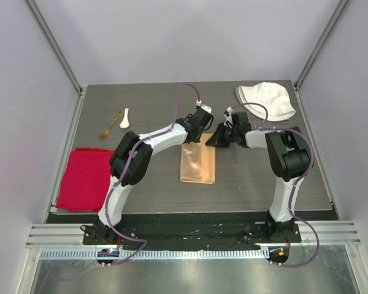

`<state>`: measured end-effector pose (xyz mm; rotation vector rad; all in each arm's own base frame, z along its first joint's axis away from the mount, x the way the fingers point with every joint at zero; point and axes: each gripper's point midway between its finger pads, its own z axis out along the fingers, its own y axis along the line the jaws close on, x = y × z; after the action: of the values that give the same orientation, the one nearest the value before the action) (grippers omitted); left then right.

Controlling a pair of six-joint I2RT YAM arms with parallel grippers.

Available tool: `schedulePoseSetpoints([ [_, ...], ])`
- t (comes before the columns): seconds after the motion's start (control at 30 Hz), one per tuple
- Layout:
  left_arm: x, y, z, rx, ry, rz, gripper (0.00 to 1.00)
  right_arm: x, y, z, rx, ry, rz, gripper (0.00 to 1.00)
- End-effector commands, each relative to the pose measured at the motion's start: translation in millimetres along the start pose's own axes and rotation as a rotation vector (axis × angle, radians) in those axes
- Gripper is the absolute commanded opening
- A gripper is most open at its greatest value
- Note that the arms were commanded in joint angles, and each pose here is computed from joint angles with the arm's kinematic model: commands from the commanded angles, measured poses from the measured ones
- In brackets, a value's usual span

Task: Fold the napkin into a case and place the utensils inside
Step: Fold the lower triangle-folded napkin at the center of the board.

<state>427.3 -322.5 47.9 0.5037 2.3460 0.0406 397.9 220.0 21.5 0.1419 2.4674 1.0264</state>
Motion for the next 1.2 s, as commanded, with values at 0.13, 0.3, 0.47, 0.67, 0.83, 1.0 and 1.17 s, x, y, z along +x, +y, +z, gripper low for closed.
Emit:
schedulePoseSetpoints([
  [0.13, -23.3, 5.1, 0.9, -0.084, -0.063, -0.018, 0.17, 3.0, -10.2, 7.0, 0.025, -0.001, -0.019, 0.01],
  [0.3, -29.8, -11.7, 0.7, -0.051, -0.073, -0.054, 0.0, 4.2, -12.8, 9.5, 0.029, 0.004, -0.015, 0.01],
  [0.47, -21.7, -32.5, 7.9, 0.032, -0.025, -0.131, 0.0, 3.7, -12.7, 10.4, 0.027, 0.005, -0.014, 0.01],
  [0.67, -16.2, -34.7, 8.4, 0.051, -0.015, -0.217, 0.01, 3.6, -12.5, 12.9, 0.023, 0.008, -0.012, 0.01],
  [0.83, -23.8, -28.6, -1.6, 0.083, -0.026, -0.24, 0.23, 2.5, -11.6, 10.6, 0.025, 0.007, -0.018, 0.01],
  [1.0, -35.2, -11.4, -22.0, 0.131, -0.027, -0.33, 0.36, -6.0, -2.3, 4.3, 0.014, -0.009, -0.036, 0.01],
  [1.17, -43.2, -1.9, -42.1, 0.248, -0.023, -0.439, 0.33, -11.2, 3.0, 2.0, 0.008, -0.012, -0.05, 0.01],
])
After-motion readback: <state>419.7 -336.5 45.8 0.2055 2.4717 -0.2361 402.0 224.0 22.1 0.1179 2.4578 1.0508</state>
